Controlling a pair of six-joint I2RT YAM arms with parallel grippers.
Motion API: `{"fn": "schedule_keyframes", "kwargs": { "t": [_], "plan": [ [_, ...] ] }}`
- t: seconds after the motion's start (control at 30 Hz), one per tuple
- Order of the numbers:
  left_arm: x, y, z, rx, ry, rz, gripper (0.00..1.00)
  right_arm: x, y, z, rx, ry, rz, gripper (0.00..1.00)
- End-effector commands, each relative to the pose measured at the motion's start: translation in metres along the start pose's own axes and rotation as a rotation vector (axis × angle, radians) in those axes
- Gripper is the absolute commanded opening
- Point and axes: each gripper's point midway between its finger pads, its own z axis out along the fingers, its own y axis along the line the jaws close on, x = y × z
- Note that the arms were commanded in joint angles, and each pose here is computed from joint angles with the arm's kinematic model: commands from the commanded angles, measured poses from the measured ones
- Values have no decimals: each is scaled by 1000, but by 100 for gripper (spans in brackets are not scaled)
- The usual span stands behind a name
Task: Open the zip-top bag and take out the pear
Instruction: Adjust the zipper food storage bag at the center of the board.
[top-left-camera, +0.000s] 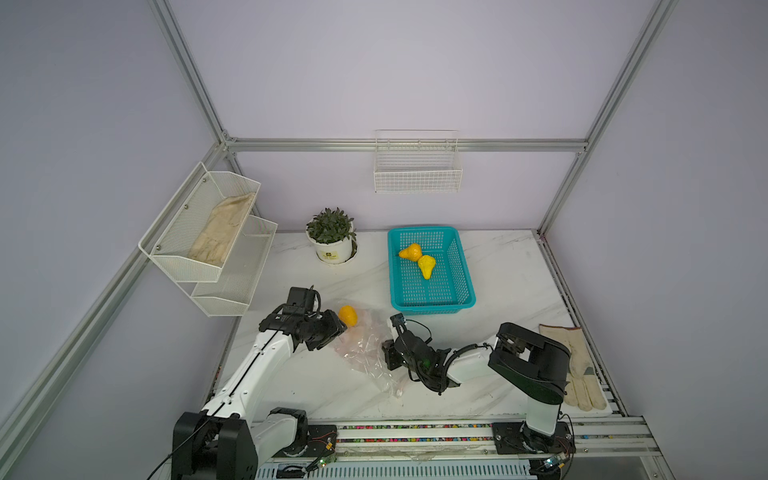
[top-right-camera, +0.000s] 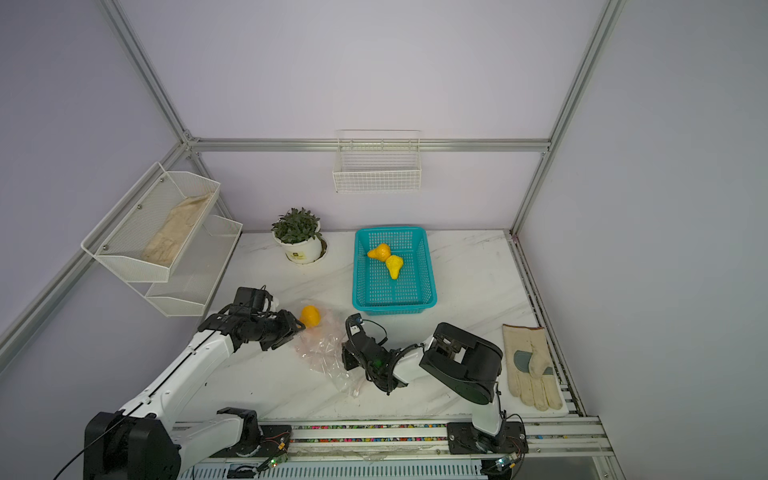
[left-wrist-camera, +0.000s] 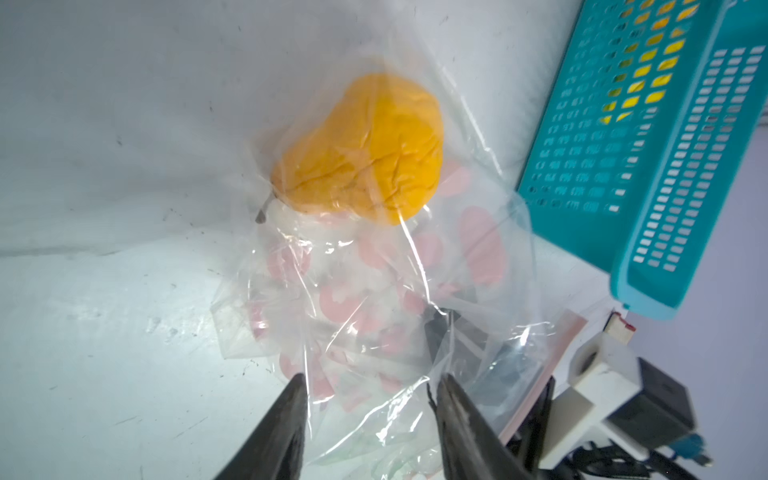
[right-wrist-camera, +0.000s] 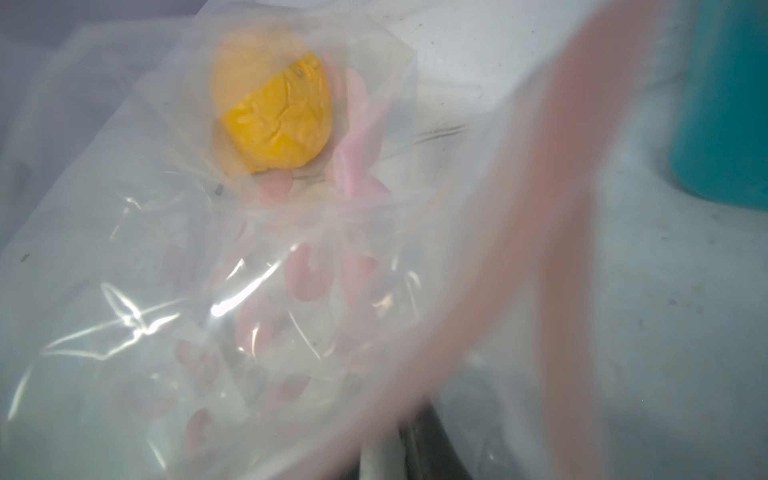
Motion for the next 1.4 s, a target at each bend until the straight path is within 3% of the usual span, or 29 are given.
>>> {"fn": "schedule_keyframes", "kwargs": {
  "t": [0.0,0.13,0.23,0.37,0.57,0.73,0.83,0.87,1.0,1.37],
  "plan": [
    [-22,6,-28,-89,-70,70,54,-30,14,-10,-41,-106,37,22],
    [-54,13,-26,-145,-125,104,60,-35,41,-10,-206,-127,38,24],
    [-74,17,-1,-179,-83,128,62,-36,55,-7,-310,-129,72,25],
    [-87,26,49,-205,68,138,61,-33,57,-1,-331,-116,75,26],
    [-98,30,86,-205,145,144,60,-22,49,15,-262,-56,77,24],
    [-88,34,93,-194,177,126,55,-29,62,14,-297,-29,99,22],
    [-80,38,96,-192,200,121,53,-35,58,6,-243,6,162,37],
    [-80,37,95,-190,200,121,53,-38,58,1,-229,22,180,37],
    [-78,38,95,-192,200,117,52,-46,68,-11,-215,103,268,26],
    [-66,33,95,-170,222,124,51,-43,85,21,-253,178,397,17]
  ]
}}
